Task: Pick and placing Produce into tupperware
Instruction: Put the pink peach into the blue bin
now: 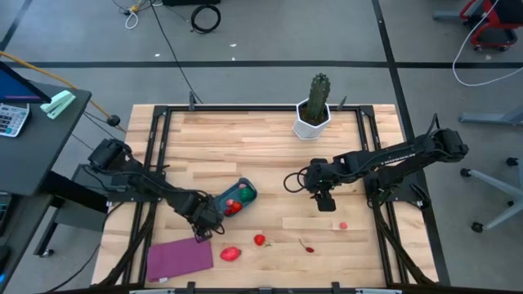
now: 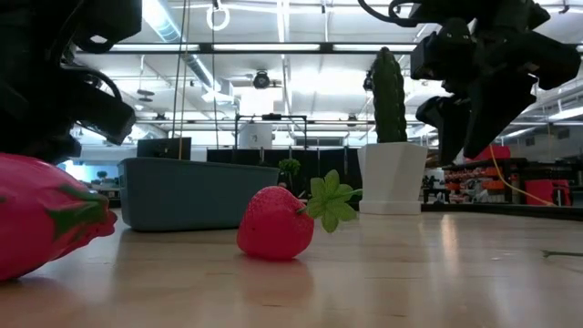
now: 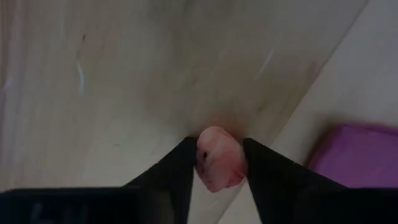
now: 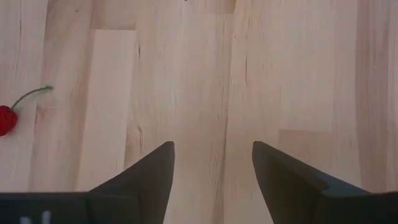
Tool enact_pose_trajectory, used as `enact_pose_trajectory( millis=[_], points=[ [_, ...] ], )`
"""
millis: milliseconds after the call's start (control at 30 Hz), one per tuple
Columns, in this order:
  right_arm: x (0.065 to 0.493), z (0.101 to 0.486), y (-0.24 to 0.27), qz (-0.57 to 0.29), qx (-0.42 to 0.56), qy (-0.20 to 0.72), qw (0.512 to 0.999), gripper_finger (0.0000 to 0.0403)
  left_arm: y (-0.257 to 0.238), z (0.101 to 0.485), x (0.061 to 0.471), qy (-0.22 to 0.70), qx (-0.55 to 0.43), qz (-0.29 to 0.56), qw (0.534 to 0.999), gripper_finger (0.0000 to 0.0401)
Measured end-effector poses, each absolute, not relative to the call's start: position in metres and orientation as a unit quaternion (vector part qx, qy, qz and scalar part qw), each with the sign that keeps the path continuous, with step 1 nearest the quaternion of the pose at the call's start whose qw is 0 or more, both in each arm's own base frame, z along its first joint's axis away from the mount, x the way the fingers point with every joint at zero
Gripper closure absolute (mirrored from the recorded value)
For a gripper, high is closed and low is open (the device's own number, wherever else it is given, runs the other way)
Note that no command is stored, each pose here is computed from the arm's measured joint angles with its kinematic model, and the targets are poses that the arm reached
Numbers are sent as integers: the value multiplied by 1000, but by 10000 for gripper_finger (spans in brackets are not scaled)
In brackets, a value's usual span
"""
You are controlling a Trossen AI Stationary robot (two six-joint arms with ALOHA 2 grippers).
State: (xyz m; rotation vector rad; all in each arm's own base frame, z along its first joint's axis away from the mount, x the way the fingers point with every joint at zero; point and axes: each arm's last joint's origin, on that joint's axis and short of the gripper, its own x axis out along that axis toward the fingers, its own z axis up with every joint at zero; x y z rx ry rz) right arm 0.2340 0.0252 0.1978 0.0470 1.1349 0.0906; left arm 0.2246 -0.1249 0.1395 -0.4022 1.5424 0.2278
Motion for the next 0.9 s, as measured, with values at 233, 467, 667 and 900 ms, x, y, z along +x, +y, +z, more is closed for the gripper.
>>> enact_pose_trajectory(
  millis=[233, 467, 667, 900],
  points=[
    [234, 198, 25, 43, 22, 537, 842, 178, -127, 155, 239, 678, -157, 68, 715, 350],
    [234, 198, 25, 44, 20, 537, 842, 182, -120, 200, 269, 632, -83, 62, 768, 338],
    [234, 198, 25, 44, 19, 537, 842, 183, -100, 242, 293, 580, 12, 84, 810, 339],
    [234, 198, 25, 45, 19, 537, 842, 184, -66, 225, 312, 622, -42, 76, 778, 329]
  ],
)
